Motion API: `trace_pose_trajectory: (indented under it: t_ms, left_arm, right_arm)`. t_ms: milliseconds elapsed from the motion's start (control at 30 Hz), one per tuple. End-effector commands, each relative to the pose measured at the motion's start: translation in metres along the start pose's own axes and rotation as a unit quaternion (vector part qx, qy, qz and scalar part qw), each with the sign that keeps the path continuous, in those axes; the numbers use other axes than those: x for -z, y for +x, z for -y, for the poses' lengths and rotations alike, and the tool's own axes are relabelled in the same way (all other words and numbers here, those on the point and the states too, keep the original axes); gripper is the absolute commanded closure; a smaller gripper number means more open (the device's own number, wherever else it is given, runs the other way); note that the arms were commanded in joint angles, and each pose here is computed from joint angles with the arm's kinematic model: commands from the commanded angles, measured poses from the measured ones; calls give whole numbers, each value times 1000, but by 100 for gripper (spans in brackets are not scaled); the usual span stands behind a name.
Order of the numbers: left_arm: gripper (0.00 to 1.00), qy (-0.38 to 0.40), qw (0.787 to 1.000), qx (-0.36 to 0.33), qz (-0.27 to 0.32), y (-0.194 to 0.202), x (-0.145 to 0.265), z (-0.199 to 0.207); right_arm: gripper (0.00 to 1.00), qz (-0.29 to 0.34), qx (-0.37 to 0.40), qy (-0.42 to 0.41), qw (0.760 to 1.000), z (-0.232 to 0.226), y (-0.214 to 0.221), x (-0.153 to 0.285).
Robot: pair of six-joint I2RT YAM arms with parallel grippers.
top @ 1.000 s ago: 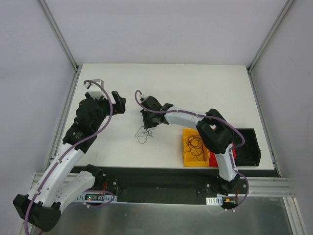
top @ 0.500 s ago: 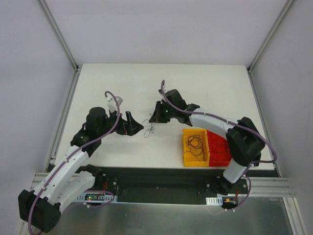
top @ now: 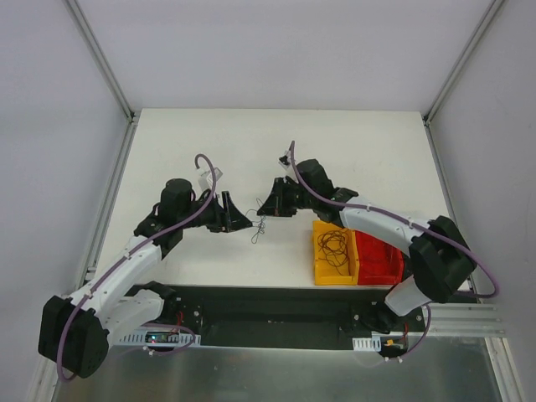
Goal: Untangle the cables
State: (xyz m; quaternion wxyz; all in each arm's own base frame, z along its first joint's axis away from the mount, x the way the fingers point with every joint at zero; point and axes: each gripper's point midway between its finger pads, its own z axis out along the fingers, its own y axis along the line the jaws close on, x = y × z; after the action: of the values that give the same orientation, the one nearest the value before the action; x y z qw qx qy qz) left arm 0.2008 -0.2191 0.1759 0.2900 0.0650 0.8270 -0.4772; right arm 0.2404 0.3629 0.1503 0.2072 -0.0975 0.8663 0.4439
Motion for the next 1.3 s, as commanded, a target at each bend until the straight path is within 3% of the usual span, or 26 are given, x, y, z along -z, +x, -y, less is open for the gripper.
trace_pose_trajectory:
  t_ms: [0,133,167,300,333,533,600,767,1167,1267]
  left_arm:
    - [44,10,1000,10,9,-23,-10,10]
    - [40,20,999,23,-18,-21,-18,11]
    - [46,26,999,22,-25,-21,-20,12]
    - [95,57,997,7,-43,-21,-21,26]
    - [100,65,997,-3,-42,-23,-20,31]
    - [100,94,994,-52,-16,-34,-10,55]
    - [100,103,993,-58,-12,-37,-6,62]
    - [100,128,990,-66,-10,-44,2,81]
    - [100,146,986,-79,13,-62,14,106]
    - [100,147,985,-82,23,-68,17,112]
  right_arm:
    - [99,23,35,-67,997,-38,-7,22]
    - [99,32,46,-68,996,-41,-6,28]
    - [99,34,48,-67,996,-41,-6,28]
    - [97,34,55,-69,996,-42,-5,30]
    - [93,33,58,-67,996,-41,-5,31]
    - [71,41,95,-10,995,-16,-7,40]
    - [59,50,93,-1,994,-8,-9,46]
    - [43,73,81,7,994,13,-11,58]
    - [31,106,93,-37,989,24,6,78]
    - [27,121,121,-1,985,37,8,78]
